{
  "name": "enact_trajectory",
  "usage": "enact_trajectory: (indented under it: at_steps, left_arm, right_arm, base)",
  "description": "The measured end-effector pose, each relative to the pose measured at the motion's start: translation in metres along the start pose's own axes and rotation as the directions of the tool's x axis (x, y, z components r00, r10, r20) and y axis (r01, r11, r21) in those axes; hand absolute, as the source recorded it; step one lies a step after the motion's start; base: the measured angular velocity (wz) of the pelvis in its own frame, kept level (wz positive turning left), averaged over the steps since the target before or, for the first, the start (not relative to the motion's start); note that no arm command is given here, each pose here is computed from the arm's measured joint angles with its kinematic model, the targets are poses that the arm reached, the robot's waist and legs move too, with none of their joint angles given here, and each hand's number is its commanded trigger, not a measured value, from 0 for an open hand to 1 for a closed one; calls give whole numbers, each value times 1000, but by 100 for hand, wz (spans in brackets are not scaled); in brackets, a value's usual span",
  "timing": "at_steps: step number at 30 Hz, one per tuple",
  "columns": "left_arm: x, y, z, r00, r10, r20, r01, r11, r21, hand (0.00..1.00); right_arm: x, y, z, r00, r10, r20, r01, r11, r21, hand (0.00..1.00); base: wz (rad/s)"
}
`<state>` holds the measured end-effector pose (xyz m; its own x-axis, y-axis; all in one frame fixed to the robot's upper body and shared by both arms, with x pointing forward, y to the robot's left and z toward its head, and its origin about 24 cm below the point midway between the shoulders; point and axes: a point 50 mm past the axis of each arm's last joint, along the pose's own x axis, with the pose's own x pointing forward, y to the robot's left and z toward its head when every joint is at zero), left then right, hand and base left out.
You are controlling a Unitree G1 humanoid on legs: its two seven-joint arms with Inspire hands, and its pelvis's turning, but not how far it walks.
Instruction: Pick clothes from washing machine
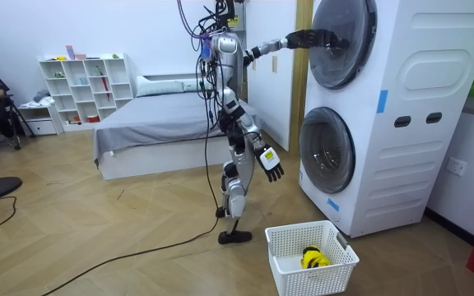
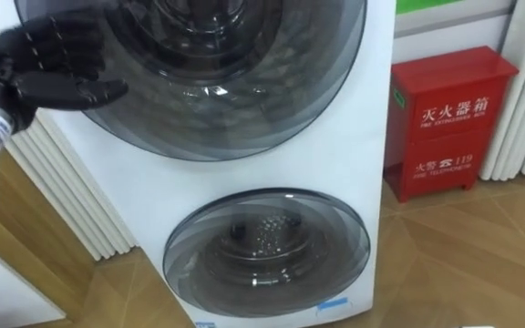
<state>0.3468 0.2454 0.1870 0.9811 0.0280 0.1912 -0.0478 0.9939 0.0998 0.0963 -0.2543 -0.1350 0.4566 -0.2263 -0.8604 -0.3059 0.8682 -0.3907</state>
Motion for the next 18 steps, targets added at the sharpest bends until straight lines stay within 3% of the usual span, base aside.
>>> enact_trajectory:
  at_steps: [5,9,11,12,13,15,16,17,18]
  left_arm:
    - [-2,0,-6,1000,4,-4,-4,1000,-23,0]
    - [-26,-8,-45,999,34,-35,-38,993,-110,0]
    - [-58,-22,-89,991,41,-124,-60,986,-158,0]
    - [-66,-27,-101,986,33,-162,-57,987,-151,0]
    - [-89,-39,-130,962,10,-274,-44,992,-118,0]
    - [-149,-56,-196,821,-14,-570,-31,997,-70,0]
    - [-165,-57,-209,775,-11,-632,-32,998,-56,0]
    - [-193,-56,-227,689,5,-725,-36,999,-28,0]
    - [-205,-55,-234,652,13,-759,-38,999,-16,0]
  right_arm:
    - [0,0,0,1000,-3,-3,3,1000,0,0]
    - [0,3,0,1000,12,-6,-12,1000,3,0]
    - [1,11,-1,999,43,-8,-43,999,14,0]
    - [1,14,-1,999,53,-10,-53,998,16,0]
    - [1,18,-2,997,74,-16,-73,997,30,0]
    - [1,23,-3,995,93,-19,-91,993,74,0]
    - [1,25,-3,995,95,-15,-94,992,79,0]
    - [1,29,-1,995,102,-6,-101,991,87,0]
    - [1,31,-1,994,108,-6,-107,990,91,0]
  base:
    - [0]
    - [-1]
    - [-6]
    - [0]
    - [4]
    - [5]
    - [14]
    - [19]
    - [21]
